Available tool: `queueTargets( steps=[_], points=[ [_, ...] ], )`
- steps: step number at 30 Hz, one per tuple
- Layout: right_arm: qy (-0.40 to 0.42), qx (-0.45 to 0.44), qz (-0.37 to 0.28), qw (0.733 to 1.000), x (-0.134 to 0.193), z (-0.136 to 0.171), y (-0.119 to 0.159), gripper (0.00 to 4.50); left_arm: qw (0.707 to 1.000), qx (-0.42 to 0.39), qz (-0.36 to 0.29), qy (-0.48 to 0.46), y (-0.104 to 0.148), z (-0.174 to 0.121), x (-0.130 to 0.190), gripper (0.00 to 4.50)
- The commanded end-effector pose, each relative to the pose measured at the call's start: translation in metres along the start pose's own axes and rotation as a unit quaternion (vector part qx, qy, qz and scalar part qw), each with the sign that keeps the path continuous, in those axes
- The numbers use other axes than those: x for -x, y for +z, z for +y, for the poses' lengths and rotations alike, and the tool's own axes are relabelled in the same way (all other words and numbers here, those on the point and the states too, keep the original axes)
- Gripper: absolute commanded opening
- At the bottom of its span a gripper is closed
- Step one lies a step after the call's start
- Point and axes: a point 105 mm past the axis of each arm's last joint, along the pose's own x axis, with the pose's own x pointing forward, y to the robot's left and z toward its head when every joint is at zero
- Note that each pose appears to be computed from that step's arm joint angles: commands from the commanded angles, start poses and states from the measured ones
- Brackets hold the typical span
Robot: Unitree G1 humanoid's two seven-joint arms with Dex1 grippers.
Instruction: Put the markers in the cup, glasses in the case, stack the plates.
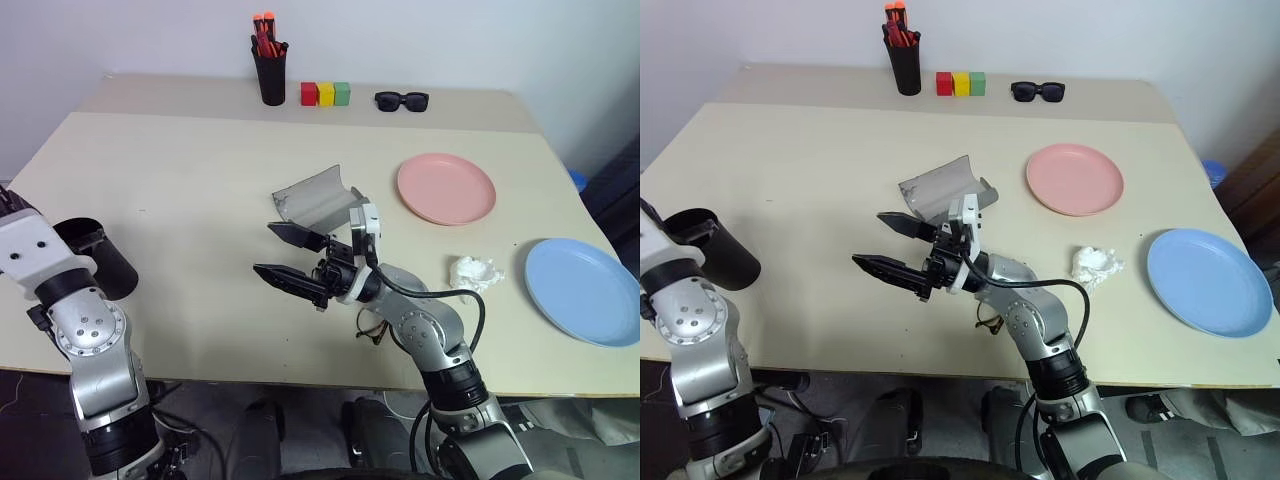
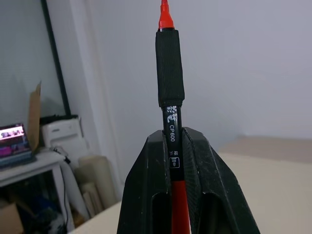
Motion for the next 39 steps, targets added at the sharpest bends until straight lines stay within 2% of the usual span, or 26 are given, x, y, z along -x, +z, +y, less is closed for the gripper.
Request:
queueTargets(
  steps=[1, 9, 13, 32, 35, 39],
  points=[
    [0.019, 0.014, -0.018, 1.0, -0.005, 0.006, 0.012, 4.5, 1.0, 0.017, -0.016, -0.003, 0.007, -0.002, 0.001, 0.03],
    [0.012, 0.021, -0.02, 1.0, -0.004, 0.006, 0.013, 4.5, 1.0, 0.024, -0.001, -0.001, 0.0, -0.007, 0.006, 0.03],
    [0.01, 0.022, -0.02, 0.999, -0.003, 0.005, 0.014, 4.5, 1.0, 0.019, 0.0, 0.0, -0.001, -0.01, 0.006, 1.6],
    [0.015, 0.022, -0.019, 0.999, -0.004, 0.006, 0.014, 4.5, 0.999, 0.039, -0.023, -0.02, 0.013, -0.023, 0.006, 1.6],
    [0.014, 0.023, -0.019, 0.999, -0.004, 0.006, 0.014, 4.5, 0.995, 0.058, -0.06, -0.06, 0.035, -0.04, 0.0, 1.6],
    [0.012, 0.024, -0.017, 0.999, -0.004, 0.005, 0.014, 4.5, 0.961, 0.109, -0.125, -0.222, 0.08, -0.099, 0.002, 1.6]
  ],
)
